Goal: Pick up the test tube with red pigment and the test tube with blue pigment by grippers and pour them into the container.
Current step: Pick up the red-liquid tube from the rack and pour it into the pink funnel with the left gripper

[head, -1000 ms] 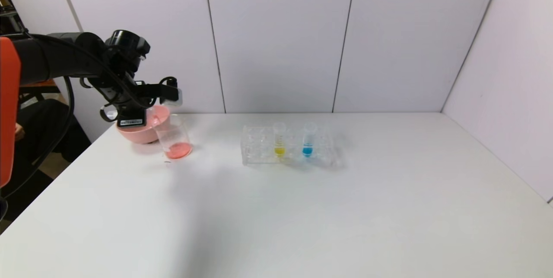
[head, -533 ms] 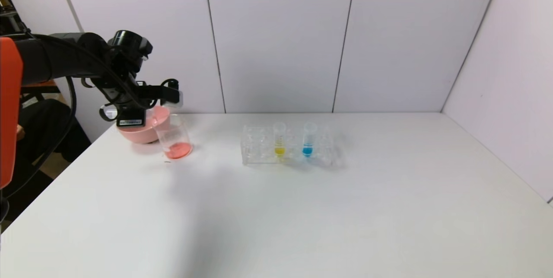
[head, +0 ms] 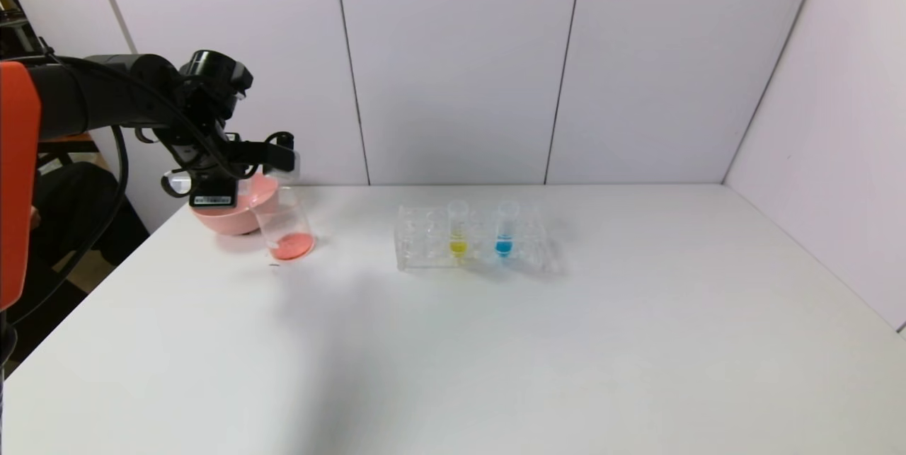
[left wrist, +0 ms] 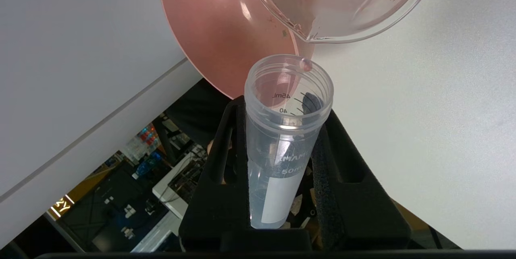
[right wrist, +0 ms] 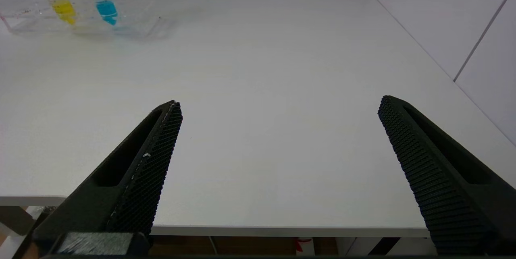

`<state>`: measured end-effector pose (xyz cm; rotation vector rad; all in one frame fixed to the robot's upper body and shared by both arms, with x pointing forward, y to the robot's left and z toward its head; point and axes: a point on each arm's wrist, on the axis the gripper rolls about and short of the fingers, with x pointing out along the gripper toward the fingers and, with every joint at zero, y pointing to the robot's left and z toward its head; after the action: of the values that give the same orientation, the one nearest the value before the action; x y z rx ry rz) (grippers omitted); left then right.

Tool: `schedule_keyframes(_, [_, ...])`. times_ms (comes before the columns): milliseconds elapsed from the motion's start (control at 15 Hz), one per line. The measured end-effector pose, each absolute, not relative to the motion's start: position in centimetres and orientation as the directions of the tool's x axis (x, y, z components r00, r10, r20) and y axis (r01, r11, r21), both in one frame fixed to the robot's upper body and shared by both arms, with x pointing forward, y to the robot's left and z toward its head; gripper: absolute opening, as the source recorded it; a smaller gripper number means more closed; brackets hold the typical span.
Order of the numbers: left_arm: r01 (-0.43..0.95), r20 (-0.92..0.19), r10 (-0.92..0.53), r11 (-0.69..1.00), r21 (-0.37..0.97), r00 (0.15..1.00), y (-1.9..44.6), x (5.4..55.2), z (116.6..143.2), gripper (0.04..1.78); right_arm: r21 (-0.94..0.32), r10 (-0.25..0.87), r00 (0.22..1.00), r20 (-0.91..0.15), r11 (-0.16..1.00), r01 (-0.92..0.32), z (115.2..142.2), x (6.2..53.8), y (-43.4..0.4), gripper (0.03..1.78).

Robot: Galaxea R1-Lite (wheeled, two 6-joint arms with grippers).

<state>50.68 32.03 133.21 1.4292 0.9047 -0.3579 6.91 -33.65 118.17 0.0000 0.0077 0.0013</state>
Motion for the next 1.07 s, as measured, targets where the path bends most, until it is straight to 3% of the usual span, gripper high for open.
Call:
schedule_keyframes(400, [0.703, -0.714, 0.288, 0.161, 0.693, 0.638, 31.9, 50.7, 133.3, 0.46, 0.0, 0.001, 1.0, -0.008, 1.0, -0.001, 118.2, 6.9, -33.7, 1.77])
schedule_keyframes(600, [0.657, -0.686, 0.262, 0.2, 0.727, 0.679, 31.9, 50.7, 134.1, 0.46, 0.0, 0.001, 1.0, -0.008, 1.0, -0.001, 118.2, 6.9, -33.7, 1.77])
schedule_keyframes(1067, [0.432, -0.603, 0.106, 0.602, 0.671, 0.79, 31.9, 49.7, 137.3, 0.46, 0.0, 0.001, 1.0, -0.008, 1.0, -0.001, 118.2, 6.9, -33.7, 1.77])
